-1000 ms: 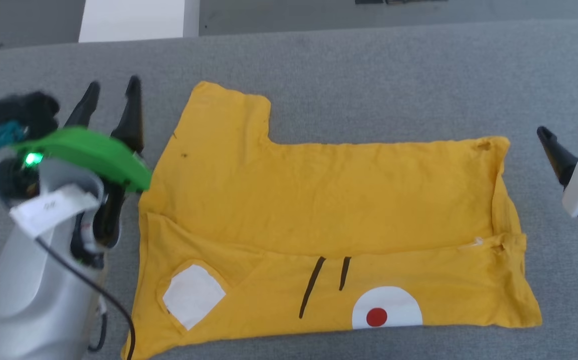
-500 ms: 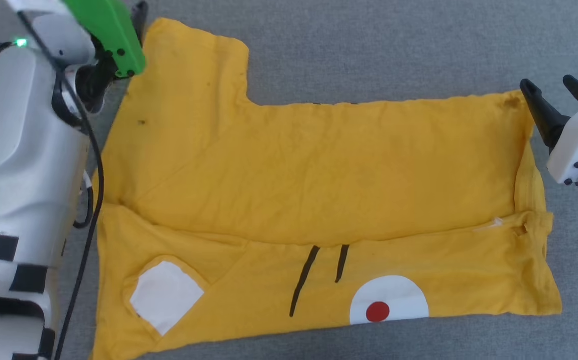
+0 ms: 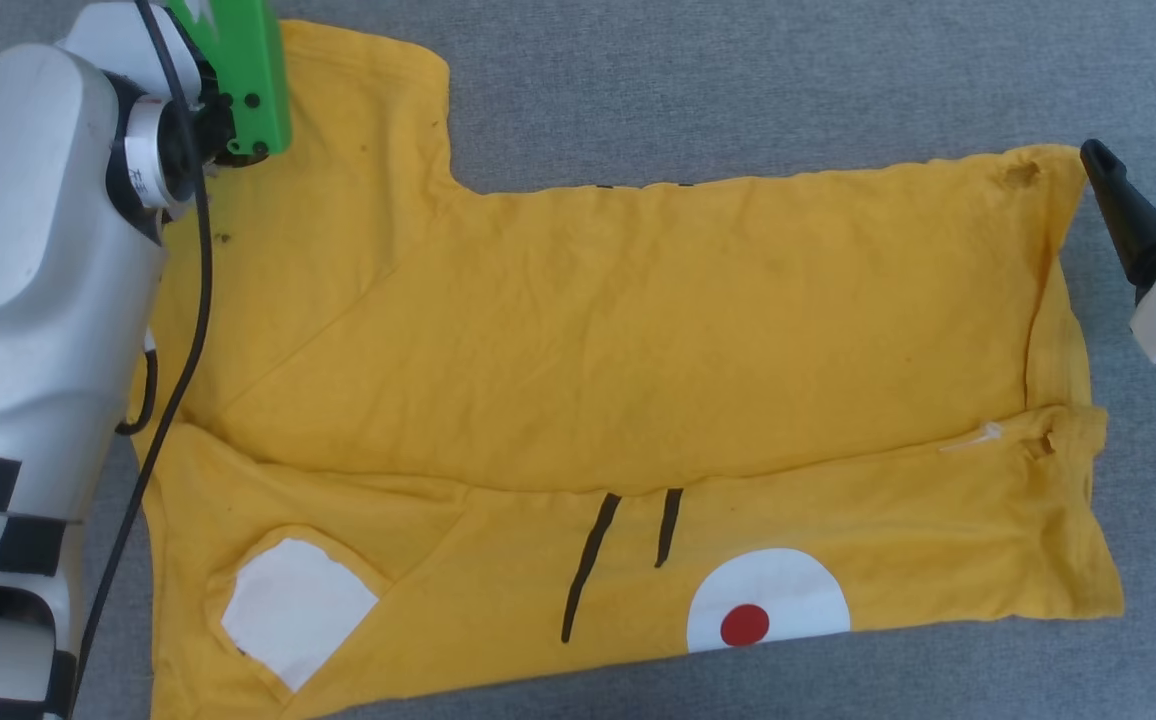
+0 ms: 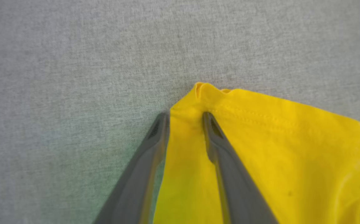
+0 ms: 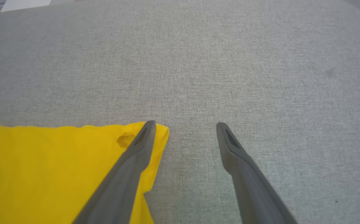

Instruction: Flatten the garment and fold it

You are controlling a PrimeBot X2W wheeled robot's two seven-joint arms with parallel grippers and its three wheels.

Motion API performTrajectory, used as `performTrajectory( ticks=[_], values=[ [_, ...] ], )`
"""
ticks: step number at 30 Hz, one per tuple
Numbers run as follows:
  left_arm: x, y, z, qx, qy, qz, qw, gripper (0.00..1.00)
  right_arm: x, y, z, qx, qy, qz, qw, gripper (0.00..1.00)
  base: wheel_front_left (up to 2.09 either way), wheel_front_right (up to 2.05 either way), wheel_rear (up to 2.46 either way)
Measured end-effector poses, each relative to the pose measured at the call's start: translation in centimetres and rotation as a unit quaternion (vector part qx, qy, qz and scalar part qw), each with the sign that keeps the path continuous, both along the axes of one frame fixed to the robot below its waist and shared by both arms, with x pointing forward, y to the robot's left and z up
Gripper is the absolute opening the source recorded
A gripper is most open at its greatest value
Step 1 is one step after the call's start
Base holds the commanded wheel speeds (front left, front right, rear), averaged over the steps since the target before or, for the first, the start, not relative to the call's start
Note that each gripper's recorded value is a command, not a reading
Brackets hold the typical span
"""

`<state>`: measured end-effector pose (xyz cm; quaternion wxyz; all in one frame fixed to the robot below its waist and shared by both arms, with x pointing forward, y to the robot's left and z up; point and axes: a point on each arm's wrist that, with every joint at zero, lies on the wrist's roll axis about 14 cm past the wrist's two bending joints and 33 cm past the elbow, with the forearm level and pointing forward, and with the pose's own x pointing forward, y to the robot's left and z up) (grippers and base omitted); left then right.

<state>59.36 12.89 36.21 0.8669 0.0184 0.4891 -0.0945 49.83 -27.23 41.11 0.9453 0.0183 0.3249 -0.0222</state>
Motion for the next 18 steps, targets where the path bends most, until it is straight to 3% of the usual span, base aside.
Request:
performTrajectory(
  ticks=[9, 18],
  values=[
    [0.7, 0.2, 3.2, -0.084, -0.092, 0.036, 0.992, 0.0, 0.0, 0.8, 0.0, -0.012, 0.027, 0.024, 0.999, 1.0, 0.0, 0.0, 0.0],
    [0.6, -0.1, 7.2, -0.123, -0.155, 0.028, 0.98, 0.0, -0.4, 1.6, -2.0, -0.074, 0.154, 0.08, 0.982, 1.0, 0.0, 0.0, 0.0]
  ],
)
